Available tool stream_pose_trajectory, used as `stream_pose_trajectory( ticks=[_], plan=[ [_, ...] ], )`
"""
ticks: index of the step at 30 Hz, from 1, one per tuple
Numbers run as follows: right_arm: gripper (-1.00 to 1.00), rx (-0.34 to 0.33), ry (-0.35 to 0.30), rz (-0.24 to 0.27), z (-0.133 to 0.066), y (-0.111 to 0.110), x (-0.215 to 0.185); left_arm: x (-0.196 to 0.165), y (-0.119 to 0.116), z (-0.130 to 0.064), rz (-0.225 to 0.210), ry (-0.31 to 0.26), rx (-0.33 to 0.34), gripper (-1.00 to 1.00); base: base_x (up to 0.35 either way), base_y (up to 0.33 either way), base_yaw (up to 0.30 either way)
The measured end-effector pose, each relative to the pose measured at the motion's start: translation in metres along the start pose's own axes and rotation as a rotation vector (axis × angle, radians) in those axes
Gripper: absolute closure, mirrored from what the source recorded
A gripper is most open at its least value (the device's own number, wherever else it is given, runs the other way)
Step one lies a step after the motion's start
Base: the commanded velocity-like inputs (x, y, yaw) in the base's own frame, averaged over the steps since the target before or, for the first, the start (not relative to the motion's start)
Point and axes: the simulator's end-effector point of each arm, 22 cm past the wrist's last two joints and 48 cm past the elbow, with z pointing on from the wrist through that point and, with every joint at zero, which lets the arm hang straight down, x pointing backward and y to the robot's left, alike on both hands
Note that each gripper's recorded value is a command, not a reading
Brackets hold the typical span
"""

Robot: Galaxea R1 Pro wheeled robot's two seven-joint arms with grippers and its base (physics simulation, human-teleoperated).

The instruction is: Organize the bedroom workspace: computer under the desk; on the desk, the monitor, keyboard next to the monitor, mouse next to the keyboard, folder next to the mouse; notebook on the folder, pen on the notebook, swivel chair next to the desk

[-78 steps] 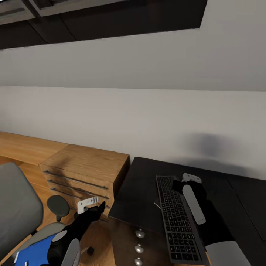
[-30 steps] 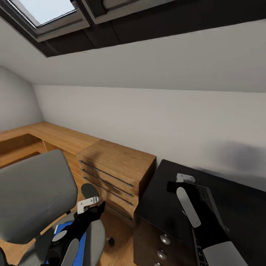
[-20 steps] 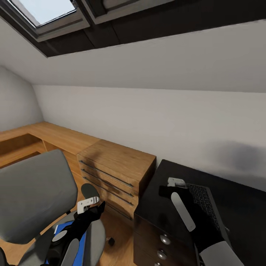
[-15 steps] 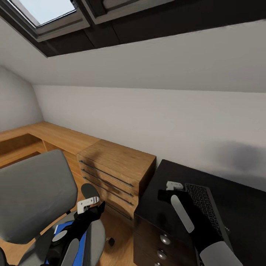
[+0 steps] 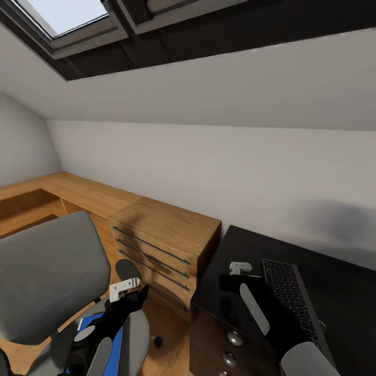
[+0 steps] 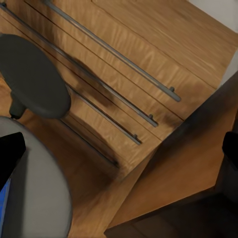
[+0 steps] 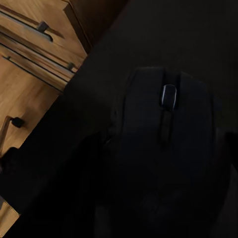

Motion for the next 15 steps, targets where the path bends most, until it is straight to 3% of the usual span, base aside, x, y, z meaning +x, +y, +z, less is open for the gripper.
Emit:
stream_pose_trajectory(
  ticks=[15],
  plan=[
    [1.00, -0.015, 0.011, -0.062, 0.001, 0.019, 0.007, 0.000, 0.001, 0.000, 0.001, 0.001, -0.001, -1.00, 0.000, 0.025, 0.000]
  ],
)
